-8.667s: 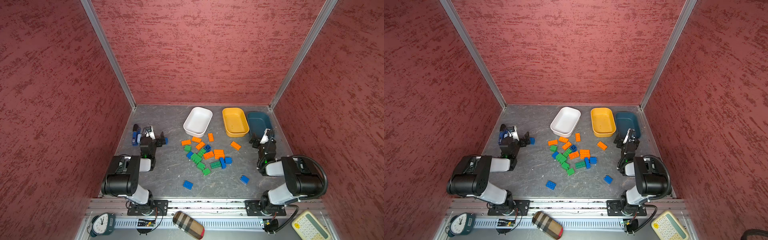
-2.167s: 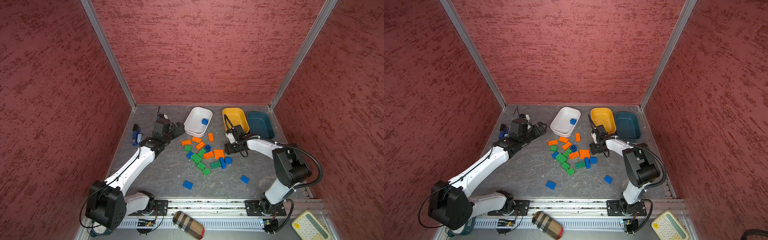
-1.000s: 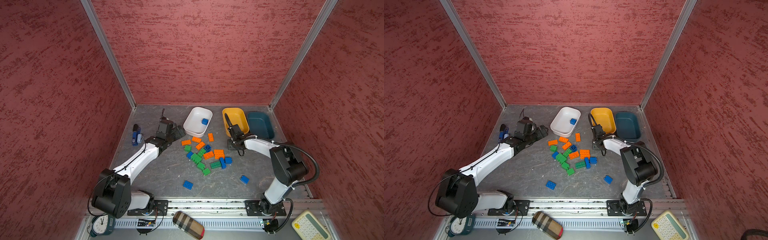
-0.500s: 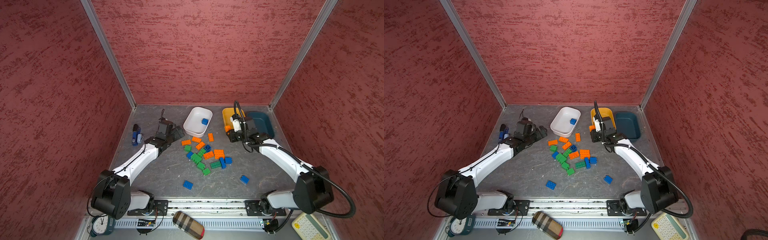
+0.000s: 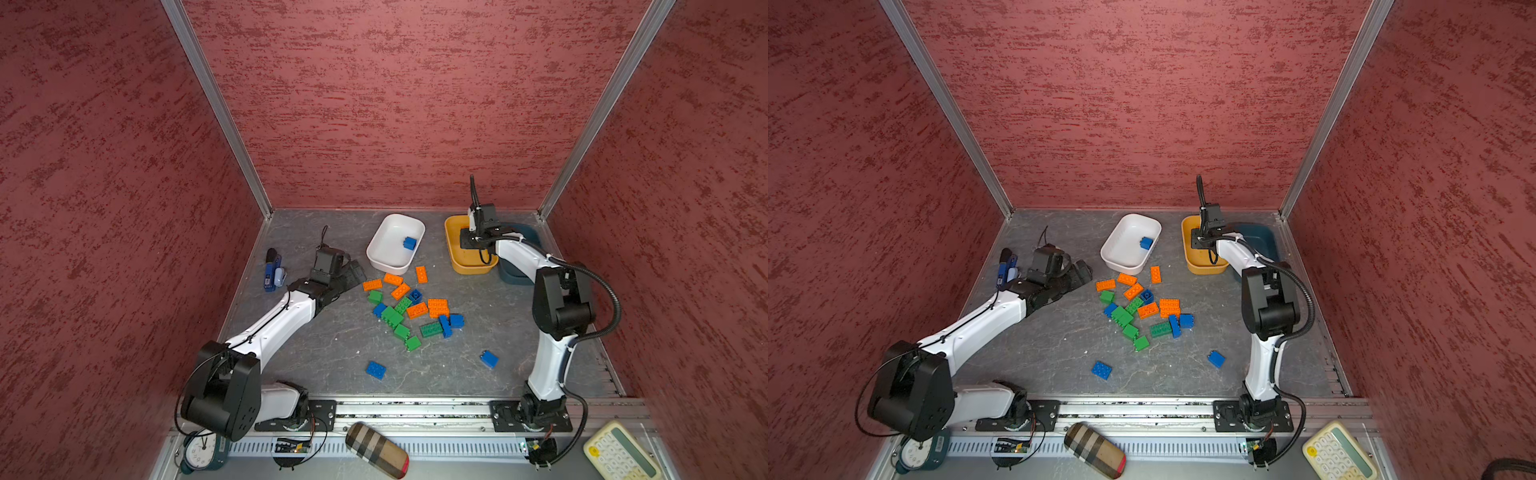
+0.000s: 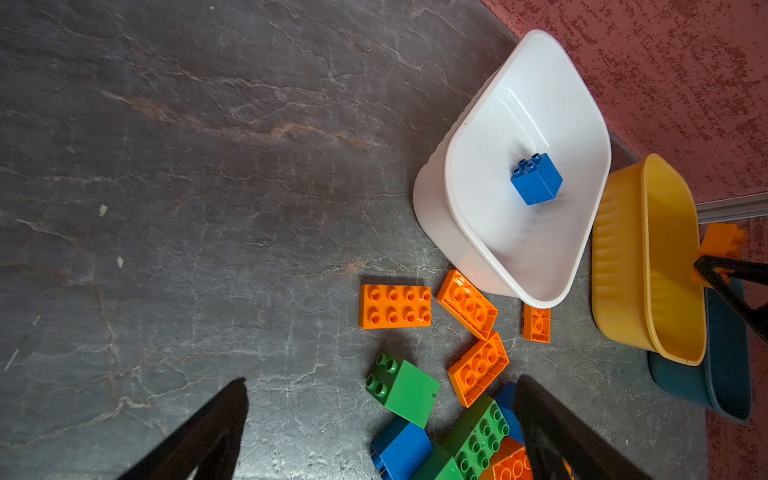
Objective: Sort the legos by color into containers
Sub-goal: 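Lift the orange brick into the yellow tub and open the right gripper, then reach the right gripper into the pile and grasp a green brick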
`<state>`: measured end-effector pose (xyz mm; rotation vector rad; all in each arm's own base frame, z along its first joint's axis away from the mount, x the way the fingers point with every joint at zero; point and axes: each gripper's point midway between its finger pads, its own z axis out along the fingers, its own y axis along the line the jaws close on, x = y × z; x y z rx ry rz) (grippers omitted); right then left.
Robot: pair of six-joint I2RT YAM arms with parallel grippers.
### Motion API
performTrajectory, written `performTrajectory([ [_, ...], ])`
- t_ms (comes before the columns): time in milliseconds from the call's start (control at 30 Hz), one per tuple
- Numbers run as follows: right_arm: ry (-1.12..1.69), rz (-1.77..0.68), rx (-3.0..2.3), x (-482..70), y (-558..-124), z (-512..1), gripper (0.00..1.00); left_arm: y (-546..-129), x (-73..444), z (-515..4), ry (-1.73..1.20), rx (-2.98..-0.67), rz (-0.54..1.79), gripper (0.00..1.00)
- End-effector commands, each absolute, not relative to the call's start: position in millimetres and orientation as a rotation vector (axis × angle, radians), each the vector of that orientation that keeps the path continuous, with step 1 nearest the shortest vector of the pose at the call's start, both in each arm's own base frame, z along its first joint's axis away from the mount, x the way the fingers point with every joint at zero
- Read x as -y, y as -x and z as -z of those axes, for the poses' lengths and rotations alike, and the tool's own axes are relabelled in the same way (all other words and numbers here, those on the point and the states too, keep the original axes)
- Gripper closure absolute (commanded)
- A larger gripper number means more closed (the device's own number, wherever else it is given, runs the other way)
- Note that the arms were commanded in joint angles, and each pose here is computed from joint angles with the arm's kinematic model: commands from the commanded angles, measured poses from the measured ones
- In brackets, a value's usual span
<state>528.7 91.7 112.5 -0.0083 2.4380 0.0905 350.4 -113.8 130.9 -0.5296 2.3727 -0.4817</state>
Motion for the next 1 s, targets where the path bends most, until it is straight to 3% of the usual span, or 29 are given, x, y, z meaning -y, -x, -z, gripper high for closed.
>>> performTrajectory([
  [0,0.055,0.002,-2.443,-86,-531,-124,0.63,-349,119,-136,0.523,-2.366,0.523,0.01],
  [367,0.203,-0.113,-2.349,-112,-497,-175,0.3,-354,135,-138,0.363,-2.445,0.465,0.01],
  [467,0.329,-0.192,-2.287,-135,-473,-195,0.26,-356,133,-140,0.368,-2.441,0.459,0.01],
  [733,1.184,-0.283,-1.997,-234,-336,-189,0.22,-357,121,-135,0.528,-2.376,0.524,0.01],
  [967,1.697,-0.335,-1.879,-248,-240,-138,0.2,-358,113,-144,0.576,-2.307,0.531,0.01],
])
